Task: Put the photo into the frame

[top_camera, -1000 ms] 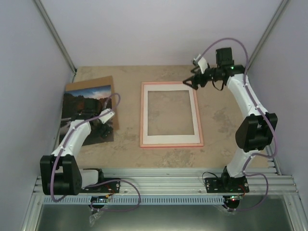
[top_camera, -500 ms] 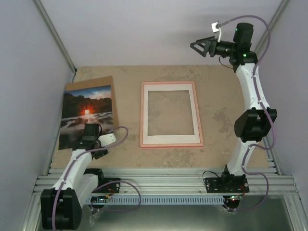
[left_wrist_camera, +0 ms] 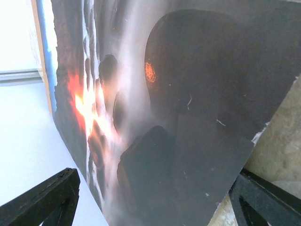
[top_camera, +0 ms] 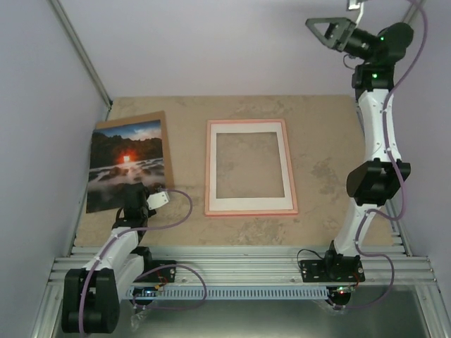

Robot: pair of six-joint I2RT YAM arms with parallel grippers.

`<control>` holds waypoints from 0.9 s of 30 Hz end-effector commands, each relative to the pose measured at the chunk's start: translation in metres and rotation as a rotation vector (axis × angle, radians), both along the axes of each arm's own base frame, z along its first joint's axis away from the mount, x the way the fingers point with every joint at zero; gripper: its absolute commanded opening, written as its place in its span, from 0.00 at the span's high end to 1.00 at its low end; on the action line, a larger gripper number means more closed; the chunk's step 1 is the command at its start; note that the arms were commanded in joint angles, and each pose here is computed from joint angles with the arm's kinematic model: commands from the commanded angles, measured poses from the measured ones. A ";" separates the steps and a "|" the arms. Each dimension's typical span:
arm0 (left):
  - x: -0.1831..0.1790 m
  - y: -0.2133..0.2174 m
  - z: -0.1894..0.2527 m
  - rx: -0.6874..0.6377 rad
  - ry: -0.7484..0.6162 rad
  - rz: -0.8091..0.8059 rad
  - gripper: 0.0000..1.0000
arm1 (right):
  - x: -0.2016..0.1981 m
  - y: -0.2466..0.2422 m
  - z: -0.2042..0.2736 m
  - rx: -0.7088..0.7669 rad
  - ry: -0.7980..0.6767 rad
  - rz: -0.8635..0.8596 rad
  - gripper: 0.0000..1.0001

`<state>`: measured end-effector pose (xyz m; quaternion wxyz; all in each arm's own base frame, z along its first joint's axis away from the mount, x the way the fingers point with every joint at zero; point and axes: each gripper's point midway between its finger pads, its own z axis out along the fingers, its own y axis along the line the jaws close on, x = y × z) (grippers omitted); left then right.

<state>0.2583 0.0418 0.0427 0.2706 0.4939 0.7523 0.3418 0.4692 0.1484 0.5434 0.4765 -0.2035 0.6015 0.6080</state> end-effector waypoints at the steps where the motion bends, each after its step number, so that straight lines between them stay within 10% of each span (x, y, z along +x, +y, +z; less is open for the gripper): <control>1: -0.022 -0.007 -0.036 -0.019 0.142 -0.040 0.13 | 0.000 -0.020 0.027 0.104 -0.048 0.009 0.02; 9: -0.011 -0.014 -0.032 -0.036 0.124 -0.079 0.28 | -0.003 -0.032 0.037 0.143 -0.072 -0.008 0.02; 21: -0.025 -0.039 -0.025 -0.180 0.173 -0.143 0.98 | -0.024 -0.025 0.055 0.121 -0.147 -0.021 0.02; 27: -0.019 -0.042 -0.001 -0.248 0.125 -0.099 1.00 | -0.019 -0.015 0.020 0.089 -0.096 0.009 0.02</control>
